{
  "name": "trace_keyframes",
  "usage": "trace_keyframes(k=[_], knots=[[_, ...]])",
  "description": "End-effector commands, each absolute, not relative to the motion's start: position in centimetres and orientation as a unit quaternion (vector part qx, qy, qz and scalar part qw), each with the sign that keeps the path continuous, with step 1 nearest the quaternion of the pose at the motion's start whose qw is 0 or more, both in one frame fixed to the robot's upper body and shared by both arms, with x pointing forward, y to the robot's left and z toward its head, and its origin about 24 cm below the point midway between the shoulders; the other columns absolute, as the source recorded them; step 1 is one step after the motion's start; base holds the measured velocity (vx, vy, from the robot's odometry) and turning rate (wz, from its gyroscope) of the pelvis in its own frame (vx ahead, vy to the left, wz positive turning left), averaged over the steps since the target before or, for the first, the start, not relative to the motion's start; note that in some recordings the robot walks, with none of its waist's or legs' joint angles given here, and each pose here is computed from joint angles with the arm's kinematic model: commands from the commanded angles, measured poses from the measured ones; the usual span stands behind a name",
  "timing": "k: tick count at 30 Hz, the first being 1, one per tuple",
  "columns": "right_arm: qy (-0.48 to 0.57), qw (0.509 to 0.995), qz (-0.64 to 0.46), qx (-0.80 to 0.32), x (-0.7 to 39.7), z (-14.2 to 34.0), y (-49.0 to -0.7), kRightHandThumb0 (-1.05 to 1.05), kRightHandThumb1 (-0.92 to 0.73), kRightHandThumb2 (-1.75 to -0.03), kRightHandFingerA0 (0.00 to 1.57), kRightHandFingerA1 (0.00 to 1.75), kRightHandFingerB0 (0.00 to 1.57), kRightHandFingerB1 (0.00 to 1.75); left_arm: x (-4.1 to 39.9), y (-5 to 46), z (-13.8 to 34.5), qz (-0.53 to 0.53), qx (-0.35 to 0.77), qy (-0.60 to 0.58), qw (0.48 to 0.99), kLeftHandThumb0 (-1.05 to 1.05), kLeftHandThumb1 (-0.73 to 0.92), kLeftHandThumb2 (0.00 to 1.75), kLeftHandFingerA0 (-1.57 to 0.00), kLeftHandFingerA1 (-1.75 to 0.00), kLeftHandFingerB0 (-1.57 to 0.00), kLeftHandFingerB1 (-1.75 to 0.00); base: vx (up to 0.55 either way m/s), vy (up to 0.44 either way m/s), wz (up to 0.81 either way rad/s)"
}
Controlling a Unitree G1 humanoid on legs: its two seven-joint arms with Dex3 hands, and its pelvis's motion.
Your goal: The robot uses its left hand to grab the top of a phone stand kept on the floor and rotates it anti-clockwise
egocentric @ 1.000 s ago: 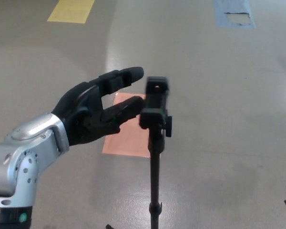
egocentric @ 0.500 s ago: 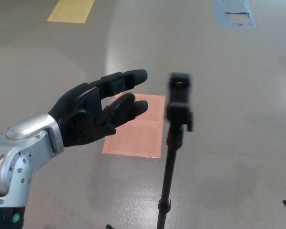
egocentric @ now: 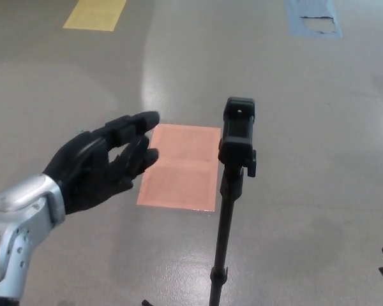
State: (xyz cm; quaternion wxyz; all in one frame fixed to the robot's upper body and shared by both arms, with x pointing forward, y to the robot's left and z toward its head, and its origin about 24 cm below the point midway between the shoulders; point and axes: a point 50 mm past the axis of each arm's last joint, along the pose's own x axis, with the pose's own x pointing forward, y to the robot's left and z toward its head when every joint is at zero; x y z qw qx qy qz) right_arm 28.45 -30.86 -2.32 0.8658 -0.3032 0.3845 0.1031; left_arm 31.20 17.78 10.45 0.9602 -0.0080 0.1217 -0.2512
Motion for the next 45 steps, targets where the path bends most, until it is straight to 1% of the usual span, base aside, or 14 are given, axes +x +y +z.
trace_keyframes(k=[1, 6, 8, 9, 10, 11, 17, 18, 23, 24, 32, 39, 40, 45], knots=[[0.416, 0.855, 0.101, -0.292, 26.4, -4.0, -31.3, -0.68, -0.65, -0.94, 0.27, 0.48, 0.03, 0.28, 28.7, 25.0, 3.5, -0.097, 0.257, 0.118, 0.954, -0.79, 0.50, 0.86, -0.07, -0.20, 0.00, -0.09, 0.00, 0.000, 0.00], [0.424, 0.850, 0.106, -0.294, 25.2, -5.0, -31.4, -0.68, -0.64, -0.94, 0.27, 0.48, 0.02, 0.27, 26.9, 26.6, 0.3, -0.064, 0.228, 0.173, 0.956, -0.61, 0.40, 0.78, 0.00, -0.25, 0.00, -0.15, 0.00, 0.000, 0.00], [0.424, 0.852, 0.098, -0.291, 24.8, -5.3, -31.5, -0.66, -0.65, -0.94, 0.28, 0.49, 0.02, 0.26, 26.0, 27.2, -1.2, -0.037, 0.243, 0.187, 0.951, -0.43, 0.43, 0.56, -0.07, -0.27, 0.00, -0.16, 0.00, 0.000, 0.00], [0.423, 0.854, 0.086, -0.289, 24.3, -5.7, -31.5, -0.59, -0.79, -0.63, 0.33, 0.35, 0.02, 0.25, 25.1, 27.5, -2.4, -0.002, 0.280, 0.191, 0.941, -0.18, 0.37, 0.86, -0.01, -0.47, -0.01, -0.51, 0.00, 0.000, 0.00], [0.423, 0.855, 0.083, -0.289, 24.2, -5.8, -31.6, -0.59, -0.79, -0.63, 0.33, 0.35, 0.02, 0.25, 24.8, 27.6, -2.7, 0.006, 0.290, 0.191, 0.938, -0.18, 0.37, 0.86, -0.01, -0.47, -0.01, -0.51, 0.00, 0.000, 0.00], [0.423, 0.855, 0.080, -0.288, 24.0, -5.9, -31.6, -0.64, -0.66, -0.91, 0.27, 0.48, 0.00, 0.16, 24.3, 27.8, -3.3, 0.020, 0.315, 0.197, 0.928, -0.14, 0.49, 0.55, -0.28, -0.34, -0.03, -0.25, 0.00, 0.000, 0.00], [0.425, 0.857, 0.061, -0.285, 23.3, -6.5, -31.7, -0.57, -0.61, -0.86, 0.31, 0.49, 0.00, 0.13, 22.6, 29.7, -5.3, 0.053, 0.405, 0.251, 0.878, -0.12, 0.51, 0.61, -0.19, -0.35, -0.07, -0.17, 0.00, 0.000, 0.00], [0.423, 0.859, 0.059, -0.283, 23.3, -6.5, -31.7, -0.48, -0.77, -0.63, 0.36, 0.36, 0.00, 0.15, 22.5, 30.2, -5.5, 0.056, 0.413, 0.263, 0.870, -0.12, 0.52, 0.61, -0.19, -0.34, -0.07, -0.17, 0.00, 0.000, 0.00], [0.418, 0.861, 0.055, -0.283, 23.3, -6.5, -31.6, -0.45, -0.77, -0.63, 0.38, 0.36, 0.00, 0.16, 21.7, 31.2, -6.3, 0.053, 0.417, 0.302, 0.856, -0.10, 0.53, 0.60, -0.20, -0.34, -0.10, -0.18, 0.00, 0.000, 0.00], [0.416, 0.861, 0.054, -0.286, 23.3, -6.5, -31.6, -0.54, -0.63, -0.87, 0.35, 0.50, 0.00, 0.16, 21.5, 31.3, -6.5, 0.052, 0.417, 0.310, 0.853, -0.09, 0.53, 0.61, -0.16, -0.33, -0.10, -0.26, 0.00, 0.000, 0.00], [0.401, 0.870, 0.047, -0.283, 23.3, -6.5, -31.3, -0.50, -0.64, -0.88, 0.39, 0.51, 0.00, 0.20, 20.7, 32.3, -7.0, 0.052, 0.377, 0.343, 0.859, -0.11, 0.56, 0.57, -0.31, -0.33, -0.11, -0.28, 0.00, 0.000, 0.00], [0.409, 0.870, 0.042, -0.272, 22.3, -7.2, -31.4, -0.49, -0.64, -0.88, 0.38, 0.51, 0.00, 0.21, 19.9, 32.2, -7.6, 0.047, 0.360, 0.355, 0.862, -0.10, 0.53, 0.57, -0.23, -0.32, -0.10, -0.27, 0.00, 0.000, 0.00], [0.408, 0.869, 0.042, -0.276, 22.1, -7.3, -31.4, -0.42, -0.78, -0.62, 0.48, 0.38, 0.02, 0.23, 19.7, 32.1, -7.8, 0.044, 0.367, 0.356, 0.858, -0.15, 0.53, 0.57, -0.24, -0.33, -0.10, -0.29, 0.00, 0.000, 0.00], [0.407, 0.865, 0.037, -0.290, 21.7, -7.5, -31.5, -0.38, -0.80, -0.65, 0.53, 0.40, 0.04, 0.24, 19.4, 31.9, -8.1, 0.042, 0.364, 0.354, 0.861, -0.15, 0.52, 0.57, -0.24, -0.33, -0.12, -0.28, 0.00, 0.000, 0.00]])
